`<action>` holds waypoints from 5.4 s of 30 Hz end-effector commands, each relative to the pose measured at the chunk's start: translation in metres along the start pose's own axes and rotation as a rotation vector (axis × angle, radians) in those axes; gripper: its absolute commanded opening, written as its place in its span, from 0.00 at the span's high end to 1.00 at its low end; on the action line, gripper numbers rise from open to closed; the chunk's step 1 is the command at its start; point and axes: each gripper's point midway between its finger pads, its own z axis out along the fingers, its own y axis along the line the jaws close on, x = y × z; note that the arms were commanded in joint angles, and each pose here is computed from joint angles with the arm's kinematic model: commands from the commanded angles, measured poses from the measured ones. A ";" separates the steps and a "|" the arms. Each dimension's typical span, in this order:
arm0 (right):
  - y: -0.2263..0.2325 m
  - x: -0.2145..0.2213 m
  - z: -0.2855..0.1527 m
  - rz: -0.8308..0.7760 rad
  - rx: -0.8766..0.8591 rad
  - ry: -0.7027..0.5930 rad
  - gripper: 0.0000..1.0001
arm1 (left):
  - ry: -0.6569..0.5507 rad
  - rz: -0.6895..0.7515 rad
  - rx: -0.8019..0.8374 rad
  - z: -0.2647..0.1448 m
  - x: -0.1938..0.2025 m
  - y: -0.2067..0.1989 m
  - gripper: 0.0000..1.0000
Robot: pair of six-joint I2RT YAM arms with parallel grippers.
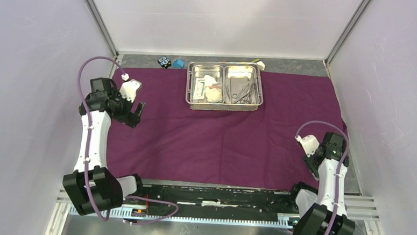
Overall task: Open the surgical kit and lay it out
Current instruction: Smooth out the surgical kit at the center of the board.
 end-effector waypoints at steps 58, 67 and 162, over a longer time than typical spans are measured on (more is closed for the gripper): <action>-0.123 0.063 -0.056 0.063 0.438 0.312 0.96 | -0.067 -0.025 -0.009 -0.003 -0.011 -0.005 0.00; -0.114 0.099 -0.040 0.083 0.436 0.418 0.71 | -0.064 -0.018 -0.012 -0.003 -0.010 -0.005 0.00; -0.115 -0.330 -0.025 0.200 0.032 -0.753 0.20 | -0.156 -0.420 -0.072 0.099 -0.074 0.114 0.00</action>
